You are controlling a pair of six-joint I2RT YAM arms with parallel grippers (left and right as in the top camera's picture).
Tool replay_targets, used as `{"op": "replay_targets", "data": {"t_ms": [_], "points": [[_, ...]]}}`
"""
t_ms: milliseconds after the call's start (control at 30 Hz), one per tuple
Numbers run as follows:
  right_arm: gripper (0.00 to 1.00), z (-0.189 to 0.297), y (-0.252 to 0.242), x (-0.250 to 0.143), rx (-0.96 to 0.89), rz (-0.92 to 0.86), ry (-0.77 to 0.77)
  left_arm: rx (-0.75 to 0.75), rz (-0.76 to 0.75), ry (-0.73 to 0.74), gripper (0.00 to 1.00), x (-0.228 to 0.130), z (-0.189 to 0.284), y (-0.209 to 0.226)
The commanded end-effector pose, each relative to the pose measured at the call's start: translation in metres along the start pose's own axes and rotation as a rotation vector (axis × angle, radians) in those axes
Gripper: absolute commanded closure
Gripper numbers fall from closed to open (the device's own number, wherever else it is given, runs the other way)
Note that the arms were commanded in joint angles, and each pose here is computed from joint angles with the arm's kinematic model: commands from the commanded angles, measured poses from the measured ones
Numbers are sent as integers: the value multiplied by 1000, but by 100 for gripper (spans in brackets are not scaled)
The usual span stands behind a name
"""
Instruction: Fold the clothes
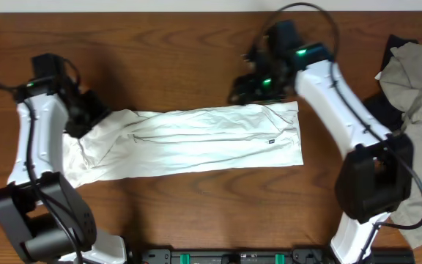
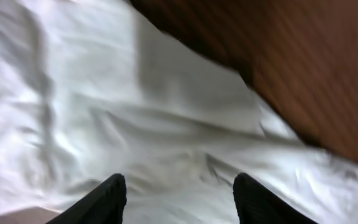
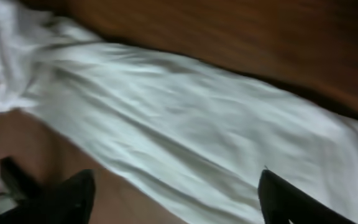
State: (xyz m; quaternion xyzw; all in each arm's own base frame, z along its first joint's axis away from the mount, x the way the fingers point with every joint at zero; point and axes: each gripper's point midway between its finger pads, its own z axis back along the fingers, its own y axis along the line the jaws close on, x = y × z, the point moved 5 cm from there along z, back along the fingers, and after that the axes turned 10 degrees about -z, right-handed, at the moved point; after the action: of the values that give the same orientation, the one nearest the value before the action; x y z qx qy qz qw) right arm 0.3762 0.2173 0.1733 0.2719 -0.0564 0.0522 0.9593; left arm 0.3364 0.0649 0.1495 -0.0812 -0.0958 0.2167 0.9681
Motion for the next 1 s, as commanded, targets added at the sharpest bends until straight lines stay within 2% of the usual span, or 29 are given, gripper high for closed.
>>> {"op": "replay_targets", "data": {"t_ms": [0, 67, 200, 400, 500, 567, 667, 800, 900, 967], "points": [[9, -3, 23, -8, -35, 3, -15, -18, -97, 58, 36, -13, -10, -23], [6, -8, 27, -11, -77, -16, -25, -22, -151, 64, 24, -17, -11, -35], [4, -17, 30, -17, -111, -44, -14, -13, -184, 59, 8, -19, -13, -44], [18, -23, 18, -16, -143, -124, -4, -1, -172, 60, 6, -18, -13, -38], [21, -25, 7, -17, -193, -135, -7, 73, -173, 47, 5, -17, -14, -29], [17, -26, -3, -18, -243, -149, -11, 134, -174, 39, 2, -16, -16, -21], [1, -23, -31, -25, -390, -187, -8, 194, -174, 39, 2, -15, -21, -13], [1, 0, -83, -33, -602, -349, -11, 221, -172, 47, 2, -14, -28, -8], [1, 16, -112, -35, -622, -446, 18, 224, -169, 59, 2, -14, -32, -8], [1, 25, -128, -36, -629, -436, 47, 224, -169, 64, 2, -15, -33, -8]]}}
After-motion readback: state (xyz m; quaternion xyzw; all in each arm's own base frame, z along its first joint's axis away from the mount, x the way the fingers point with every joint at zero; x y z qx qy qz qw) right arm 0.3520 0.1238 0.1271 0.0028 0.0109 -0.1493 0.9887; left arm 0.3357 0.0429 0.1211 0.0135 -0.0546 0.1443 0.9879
